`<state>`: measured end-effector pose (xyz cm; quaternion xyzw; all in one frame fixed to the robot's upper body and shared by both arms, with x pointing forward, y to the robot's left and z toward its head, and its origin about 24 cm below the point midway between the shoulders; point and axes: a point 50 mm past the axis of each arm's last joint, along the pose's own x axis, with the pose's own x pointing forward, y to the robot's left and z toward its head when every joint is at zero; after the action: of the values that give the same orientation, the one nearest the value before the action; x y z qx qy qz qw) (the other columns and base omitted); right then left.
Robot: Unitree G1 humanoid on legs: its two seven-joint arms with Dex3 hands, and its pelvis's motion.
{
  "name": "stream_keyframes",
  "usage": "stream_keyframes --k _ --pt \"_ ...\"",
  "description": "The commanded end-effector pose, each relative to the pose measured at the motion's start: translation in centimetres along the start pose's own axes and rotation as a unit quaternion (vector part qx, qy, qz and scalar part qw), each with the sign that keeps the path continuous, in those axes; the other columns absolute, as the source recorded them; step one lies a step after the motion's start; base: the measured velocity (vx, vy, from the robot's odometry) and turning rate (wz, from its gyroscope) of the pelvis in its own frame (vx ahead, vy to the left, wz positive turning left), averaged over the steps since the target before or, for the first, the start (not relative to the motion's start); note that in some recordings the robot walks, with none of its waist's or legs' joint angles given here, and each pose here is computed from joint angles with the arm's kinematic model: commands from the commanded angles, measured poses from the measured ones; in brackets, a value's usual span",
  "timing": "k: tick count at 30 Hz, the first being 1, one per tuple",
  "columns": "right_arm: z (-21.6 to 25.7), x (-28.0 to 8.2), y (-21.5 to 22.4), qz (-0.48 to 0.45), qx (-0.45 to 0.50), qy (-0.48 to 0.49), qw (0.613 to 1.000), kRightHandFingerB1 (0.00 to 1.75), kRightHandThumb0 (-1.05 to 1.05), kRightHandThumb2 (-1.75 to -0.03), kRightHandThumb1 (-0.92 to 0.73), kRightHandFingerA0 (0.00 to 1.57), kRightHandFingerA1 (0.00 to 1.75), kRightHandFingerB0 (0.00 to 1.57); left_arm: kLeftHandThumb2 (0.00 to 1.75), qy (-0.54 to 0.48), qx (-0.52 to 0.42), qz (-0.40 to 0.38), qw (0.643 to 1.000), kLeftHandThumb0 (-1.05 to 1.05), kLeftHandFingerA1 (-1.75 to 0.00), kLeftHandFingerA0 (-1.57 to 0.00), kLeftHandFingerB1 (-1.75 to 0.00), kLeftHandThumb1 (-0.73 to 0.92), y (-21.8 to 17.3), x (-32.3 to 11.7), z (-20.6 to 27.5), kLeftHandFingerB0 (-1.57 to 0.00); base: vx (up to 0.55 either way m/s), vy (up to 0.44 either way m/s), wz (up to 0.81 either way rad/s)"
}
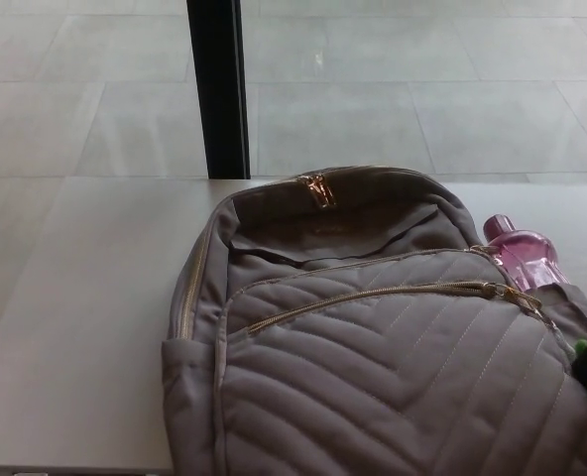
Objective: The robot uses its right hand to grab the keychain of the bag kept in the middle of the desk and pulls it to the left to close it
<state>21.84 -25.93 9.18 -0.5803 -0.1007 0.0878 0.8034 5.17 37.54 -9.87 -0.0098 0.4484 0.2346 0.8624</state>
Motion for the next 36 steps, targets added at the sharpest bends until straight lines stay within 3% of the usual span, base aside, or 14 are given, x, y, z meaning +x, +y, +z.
stream_keyframes --k 1,3,5,15,16,18,19,21,22,26,27,29,30,36 --pt "-0.7 0.2 -0.6 -0.055 0.049 0.011 0.997 1.65 -0.12 -0.90 -0.71 0.81 1.75 0.65 0.75 0.000 0.001 0.004 1.000 -0.92 -0.62 -0.66 -0.49 0.92 0.2 -0.1 0.0 -0.47 0.00 0.000 0.00" --pt "-0.4 0.7 -1.3 -0.084 0.072 0.008 0.994 1.30 -0.19 -1.12 -0.57 1.13 1.44 0.91 0.78 0.003 0.009 0.005 1.000 -0.89 -0.61 -0.67 -0.47 0.92 0.2 -0.1 -0.1 -0.49 0.00 0.000 0.00" --pt "0.2 1.6 -2.2 -0.130 0.100 0.000 0.986 1.61 -0.06 -1.12 -0.56 0.85 1.75 0.71 0.83 0.000 0.021 0.003 1.000 -0.89 -0.63 -0.68 -0.49 0.92 0.2 -0.2 -0.1 -0.47 0.00 0.000 0.00" --pt "3.0 5.4 -4.6 -0.187 0.137 -0.076 0.970 1.54 0.00 -1.15 -0.49 0.79 1.75 0.73 0.78 -0.001 0.026 -0.009 1.000 -0.89 -0.60 -0.62 -0.47 0.92 0.2 -0.2 -0.2 -0.46 0.00 0.000 0.00" --pt "3.2 5.8 -4.8 -0.187 0.135 -0.082 0.970 1.48 -0.01 -1.06 -0.56 0.85 1.72 0.73 1.16 0.002 0.019 -0.007 1.000 -0.85 -0.67 -0.61 -0.58 0.75 0.2 -0.2 -0.2 -0.45 0.00 0.000 0.00" --pt "3.5 6.1 -4.9 -0.187 0.130 -0.089 0.970 1.50 0.01 -1.08 -0.52 0.86 1.71 0.77 1.19 -0.002 0.034 -0.009 0.999 -0.83 -0.65 -0.57 -0.56 0.77 0.2 -0.2 0.0 -0.40 0.00 0.000 0.00" --pt "3.7 6.3 -5.1 -0.187 0.126 -0.094 0.970 1.49 -0.02 -1.10 -0.51 0.87 1.72 0.78 0.77 -0.003 0.039 -0.009 0.999 -0.90 -0.59 -0.66 -0.46 0.92 0.2 -0.2 0.0 -0.48 0.00 0.000 0.00" --pt "4.7 7.0 -5.2 -0.179 0.124 -0.114 0.969 1.51 -0.01 -1.15 -0.47 0.86 1.74 0.78 0.77 0.000 0.037 -0.006 0.999 -0.91 -0.60 -0.68 -0.46 0.92 0.2 -0.2 0.0 -0.48 0.00 0.000 0.00" --pt "5.5 7.4 -4.9 -0.172 0.127 -0.125 0.969 1.54 -0.06 -1.07 -0.54 0.88 1.75 0.78 1.17 0.000 0.031 -0.006 0.999 -0.85 -0.66 -0.62 -0.57 0.75 0.2 -0.1 0.1 -0.44 0.00 0.000 0.00" --pt "6.9 8.2 -4.1 -0.153 0.131 -0.144 0.969 1.58 -0.03 -1.12 -0.50 0.89 1.75 0.77 1.17 -0.001 0.040 -0.006 0.999 -0.84 -0.65 -0.61 -0.57 0.76 0.2 0.0 0.4 -0.46 0.00 0.000 0.00" --pt "8.1 8.9 -3.6 -0.141 0.135 -0.154 0.969 1.60 -0.03 -1.15 -0.49 0.89 1.75 0.76 0.78 -0.003 0.053 -0.003 0.999 -0.92 -0.56 -0.66 -0.48 0.92 0.2 0.0 0.5 -0.52 0.00 0.000 0.00" --pt "9.6 9.7 -3.0 -0.124 0.150 -0.170 0.966 1.64 0.00 -1.15 -0.51 0.87 1.75 0.71 1.16 -0.001 0.060 0.001 0.998 -0.85 -0.64 -0.66 -0.57 0.75 0.1 0.0 0.5 -0.50 0.00 0.000 0.00" --pt "10.0 9.8 -2.8 -0.119 0.154 -0.176 0.965 1.64 0.01 -1.18 -0.48 0.87 1.75 0.71 0.78 -0.003 0.062 0.000 0.998 -0.88 -0.57 -0.69 -0.47 0.92 0.1 0.0 0.6 -0.54 0.00 0.000 0.00" --pt "14.4 12.0 -0.6 -0.083 0.189 -0.208 0.956 1.64 -0.12 -1.11 -0.53 0.91 1.75 0.72 0.93 -0.005 0.055 -0.006 0.998 -0.97 -0.59 -0.65 -0.50 0.78 -0.5 0.4 0.9 -0.49 0.00 0.000 0.00"
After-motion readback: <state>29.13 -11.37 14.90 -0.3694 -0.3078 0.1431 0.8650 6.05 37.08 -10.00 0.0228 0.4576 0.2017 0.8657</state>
